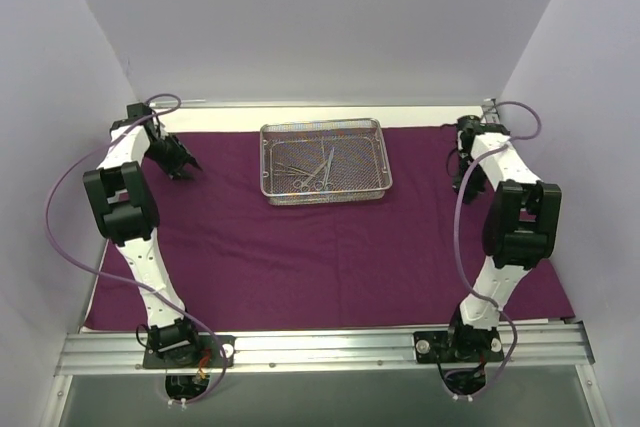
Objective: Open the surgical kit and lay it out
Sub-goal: Smooth out the surgical kit at the center of the board.
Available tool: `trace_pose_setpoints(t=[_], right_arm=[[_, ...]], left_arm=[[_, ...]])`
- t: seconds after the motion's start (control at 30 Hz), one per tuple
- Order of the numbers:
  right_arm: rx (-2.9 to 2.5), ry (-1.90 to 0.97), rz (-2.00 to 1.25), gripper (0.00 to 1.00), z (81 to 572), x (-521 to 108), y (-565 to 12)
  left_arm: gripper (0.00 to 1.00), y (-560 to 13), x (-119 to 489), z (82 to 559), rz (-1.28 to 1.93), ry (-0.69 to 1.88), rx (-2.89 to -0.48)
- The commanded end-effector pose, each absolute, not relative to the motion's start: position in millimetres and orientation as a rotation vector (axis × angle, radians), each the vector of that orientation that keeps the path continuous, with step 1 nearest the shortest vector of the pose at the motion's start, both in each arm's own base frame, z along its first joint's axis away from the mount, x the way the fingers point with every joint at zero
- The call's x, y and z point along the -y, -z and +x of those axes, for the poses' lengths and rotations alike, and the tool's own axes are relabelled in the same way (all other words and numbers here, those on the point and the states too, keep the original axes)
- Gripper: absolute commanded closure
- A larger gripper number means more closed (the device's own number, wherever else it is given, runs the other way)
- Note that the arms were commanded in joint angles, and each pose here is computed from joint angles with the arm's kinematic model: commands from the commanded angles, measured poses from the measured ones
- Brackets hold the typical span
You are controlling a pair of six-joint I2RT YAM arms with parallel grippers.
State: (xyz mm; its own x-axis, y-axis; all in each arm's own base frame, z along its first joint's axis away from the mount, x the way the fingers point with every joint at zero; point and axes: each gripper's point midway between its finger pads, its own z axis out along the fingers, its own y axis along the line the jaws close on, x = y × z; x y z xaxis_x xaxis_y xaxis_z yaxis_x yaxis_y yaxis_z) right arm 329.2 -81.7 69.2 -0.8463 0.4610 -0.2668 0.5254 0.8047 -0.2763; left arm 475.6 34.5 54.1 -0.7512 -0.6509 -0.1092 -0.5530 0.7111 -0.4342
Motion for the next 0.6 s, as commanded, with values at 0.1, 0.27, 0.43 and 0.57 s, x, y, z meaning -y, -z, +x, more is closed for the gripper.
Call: trace_pose_setpoints(t=[0.1,0.27,0.43,0.57], right_arm=[[-2.641,0.062,0.476,0.84,416.4,0.5,-122.5],[-2.549,-0.076,0.309,0.28,455.9,-40.0,-139.4],[-2.445,-0.168,0.189,0.00,467.9,-77.0,-153.5],[-2.347,-0.358,0.102,0.00,480.4,-121.2,-175.7]], left_arm=[[0.52,-90.8,-27.4,453.4,-0.808,0.540,-2.650],[0.44,-113.5,-7.8,454.6,-0.668,0.542,-2.642],[0.40,-137.4,32.9,464.1,-0.487,0.578,-2.616],[0.39,-156.5,60.5,471.1,-0.382,0.588,-2.579]])
